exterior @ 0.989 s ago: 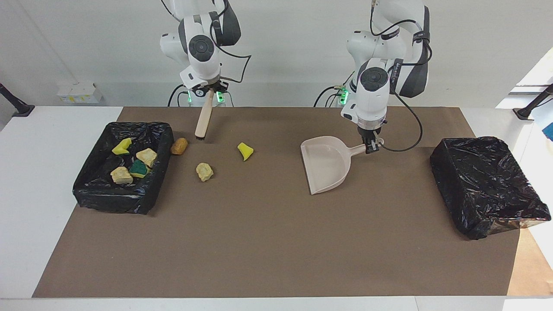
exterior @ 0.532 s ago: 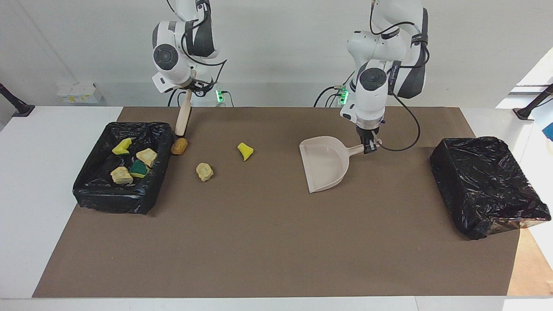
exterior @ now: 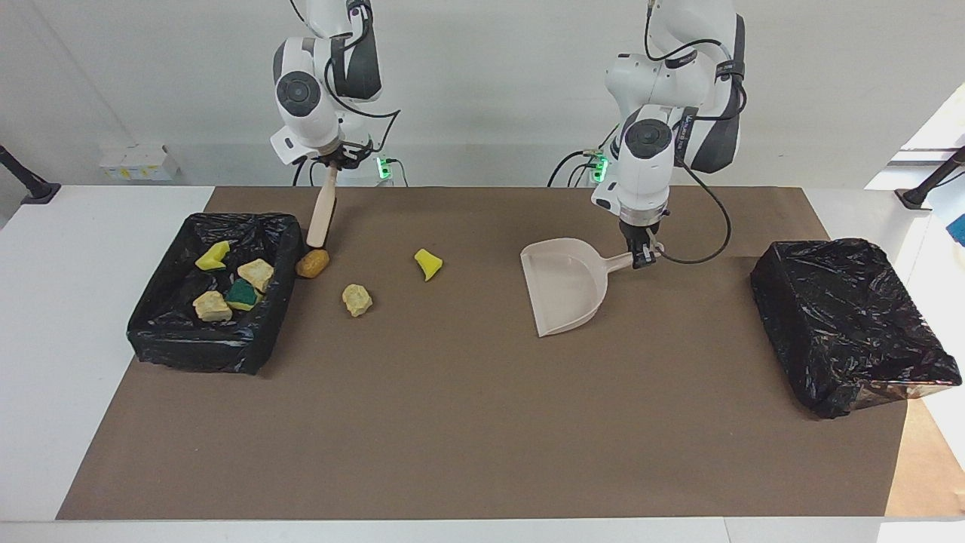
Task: Sweep and dump trash in bin
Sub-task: 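Sweep the bread and orange pieces toward the dustpan with the right gripper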
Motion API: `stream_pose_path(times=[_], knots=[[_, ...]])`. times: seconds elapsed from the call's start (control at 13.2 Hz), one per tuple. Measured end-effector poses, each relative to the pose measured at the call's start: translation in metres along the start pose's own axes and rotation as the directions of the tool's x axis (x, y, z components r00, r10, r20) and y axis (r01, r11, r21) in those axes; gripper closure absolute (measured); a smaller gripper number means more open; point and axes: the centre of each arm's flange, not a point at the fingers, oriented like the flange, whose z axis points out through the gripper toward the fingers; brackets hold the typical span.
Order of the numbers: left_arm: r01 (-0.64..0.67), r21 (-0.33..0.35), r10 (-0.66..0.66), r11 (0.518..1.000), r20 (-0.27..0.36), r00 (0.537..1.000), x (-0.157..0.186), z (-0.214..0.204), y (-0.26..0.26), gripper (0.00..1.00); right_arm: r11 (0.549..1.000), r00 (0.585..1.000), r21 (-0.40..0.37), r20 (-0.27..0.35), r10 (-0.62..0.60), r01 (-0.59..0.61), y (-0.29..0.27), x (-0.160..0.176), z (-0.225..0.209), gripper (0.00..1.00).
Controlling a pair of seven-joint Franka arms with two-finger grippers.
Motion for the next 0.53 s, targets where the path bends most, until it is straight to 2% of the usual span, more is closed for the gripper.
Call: stream_pose_path(times=[0.15, 0.3, 0.53], knots=[[0.0, 0.0, 0.0, 1.0, 0.0, 1.0, 0.0, 0.0, 0.0, 0.69, 0.996, 0.998, -0.076, -0.027, -0.056, 0.054, -0.008, 0.022, -0.026, 0.73], [0.0, 0.0, 0.0, 1.0, 0.0, 1.0, 0.0, 0.0, 0.0, 0.69, 0.988, 0.997, -0.131, -0.015, -0.082, 0.079, -0.005, 0.035, -0.041, 0.73], [0.001, 0.0, -0.001, 1.0, 0.0, 1.0, 0.0, 0.0, 0.0, 0.69, 0.986, 0.994, -0.129, 0.025, -0.104, 0.106, 0.033, 0.047, -0.035, 0.73]])
